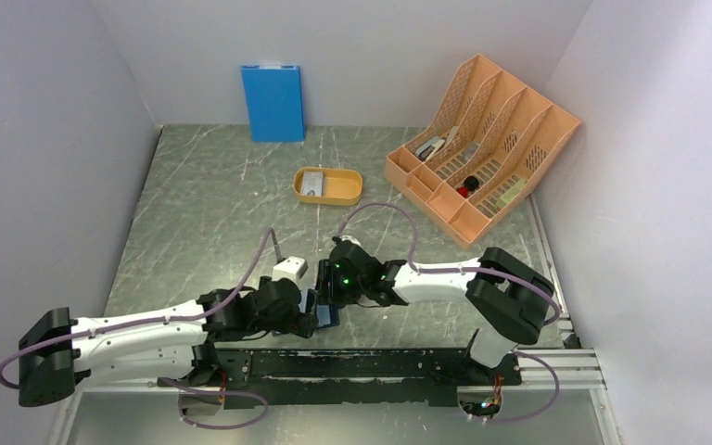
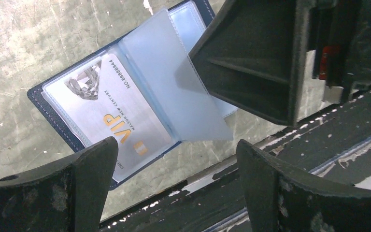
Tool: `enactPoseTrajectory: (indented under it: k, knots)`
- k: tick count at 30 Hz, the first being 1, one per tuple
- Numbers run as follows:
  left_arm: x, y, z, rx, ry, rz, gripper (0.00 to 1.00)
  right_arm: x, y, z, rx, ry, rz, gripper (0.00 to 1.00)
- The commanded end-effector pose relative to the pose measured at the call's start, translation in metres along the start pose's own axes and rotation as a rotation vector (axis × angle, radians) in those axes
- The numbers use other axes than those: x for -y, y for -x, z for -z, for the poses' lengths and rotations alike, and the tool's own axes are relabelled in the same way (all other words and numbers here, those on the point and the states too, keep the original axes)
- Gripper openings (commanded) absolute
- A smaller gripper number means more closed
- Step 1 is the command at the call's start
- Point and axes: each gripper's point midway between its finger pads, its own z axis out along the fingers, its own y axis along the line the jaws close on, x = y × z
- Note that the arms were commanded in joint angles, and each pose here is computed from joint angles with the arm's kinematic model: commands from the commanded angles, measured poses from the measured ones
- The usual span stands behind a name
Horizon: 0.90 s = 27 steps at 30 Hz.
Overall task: Put the credit cards into the card holder
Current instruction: Turn over the card slot in the card holder.
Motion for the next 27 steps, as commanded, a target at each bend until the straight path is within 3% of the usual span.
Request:
enactPoseTrajectory:
  k: [1,12,19,27]
  knots:
    - [0.004,0.013,-0.006,0.041,0.027,-0.019,0.95,0.000,-0.002,-0.004,-0.012,0.015,-0.021,0.56]
    - [-0.024,0.015,-0.010,0.076,0.193,0.049,0.88,0.001,-0.003,0.002,-0.008,0.012,-0.024,0.56]
    - [-0.044,0.006,-0.002,0.109,0.240,0.168,0.73,0.013,-0.007,0.007,0.004,-0.020,-0.033,0.55]
    - [-0.057,-0.002,-0.007,0.096,0.319,0.195,0.56,0.020,-0.005,0.019,0.031,-0.044,-0.014,0.53]
